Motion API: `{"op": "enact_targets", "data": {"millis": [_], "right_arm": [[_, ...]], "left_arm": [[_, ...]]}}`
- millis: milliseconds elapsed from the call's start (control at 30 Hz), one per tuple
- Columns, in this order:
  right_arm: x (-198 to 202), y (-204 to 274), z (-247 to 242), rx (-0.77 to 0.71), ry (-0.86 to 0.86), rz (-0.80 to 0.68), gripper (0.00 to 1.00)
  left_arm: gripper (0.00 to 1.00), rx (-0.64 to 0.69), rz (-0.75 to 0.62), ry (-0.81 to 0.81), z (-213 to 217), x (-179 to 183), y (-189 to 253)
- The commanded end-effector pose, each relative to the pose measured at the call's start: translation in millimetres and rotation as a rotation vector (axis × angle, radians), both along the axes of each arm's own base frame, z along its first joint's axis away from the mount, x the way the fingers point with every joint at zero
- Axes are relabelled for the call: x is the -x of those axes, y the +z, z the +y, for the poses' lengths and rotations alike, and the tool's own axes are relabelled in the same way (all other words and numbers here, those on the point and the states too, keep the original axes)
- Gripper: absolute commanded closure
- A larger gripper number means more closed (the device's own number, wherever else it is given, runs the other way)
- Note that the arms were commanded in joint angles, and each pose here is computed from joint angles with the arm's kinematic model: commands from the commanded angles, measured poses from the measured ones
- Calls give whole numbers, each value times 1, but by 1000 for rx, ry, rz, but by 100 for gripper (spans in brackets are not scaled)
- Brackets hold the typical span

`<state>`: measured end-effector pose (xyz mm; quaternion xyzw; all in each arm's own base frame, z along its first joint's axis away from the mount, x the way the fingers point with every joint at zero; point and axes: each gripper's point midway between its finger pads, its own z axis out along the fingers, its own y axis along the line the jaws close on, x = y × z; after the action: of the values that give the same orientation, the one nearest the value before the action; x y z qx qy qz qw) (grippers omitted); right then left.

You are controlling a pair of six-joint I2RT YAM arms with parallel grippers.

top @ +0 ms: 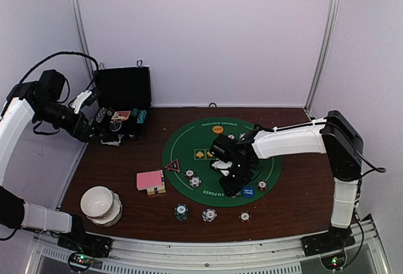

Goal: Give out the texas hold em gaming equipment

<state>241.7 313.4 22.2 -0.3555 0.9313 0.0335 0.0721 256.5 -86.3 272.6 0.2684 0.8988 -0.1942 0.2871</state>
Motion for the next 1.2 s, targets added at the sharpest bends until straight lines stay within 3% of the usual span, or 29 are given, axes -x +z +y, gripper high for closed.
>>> {"op": "enact_targets", "data": {"millis": [0,133,200,300,500,733,967,1167], "right_arm": [[-9,2,-6,4,-33,-48,88],[-11,7,-7,2,-34,-62,66],[-13,14,-7,-4,-37,-76,49],[-16,29,-2,-33,-35,-101,39],[-16,74,26,-107,16,-165,31],[27,112,100,-226,199,-159,24],[68,103,157,-278,355,-86,17],[80,77,173,-238,414,-36,16]], "left_arm": [[2,0,-49,-9,1,-2,13],[3,1,-47,-10,0,-1,12],[3,0,-47,-10,0,-1,12],[2,-1,-48,-11,1,-1,12],[2,-1,-46,-13,0,-1,11],[2,-2,-49,-12,1,0,12],[2,3,-45,-15,0,0,11],[2,5,-51,-16,-1,0,13]]}}
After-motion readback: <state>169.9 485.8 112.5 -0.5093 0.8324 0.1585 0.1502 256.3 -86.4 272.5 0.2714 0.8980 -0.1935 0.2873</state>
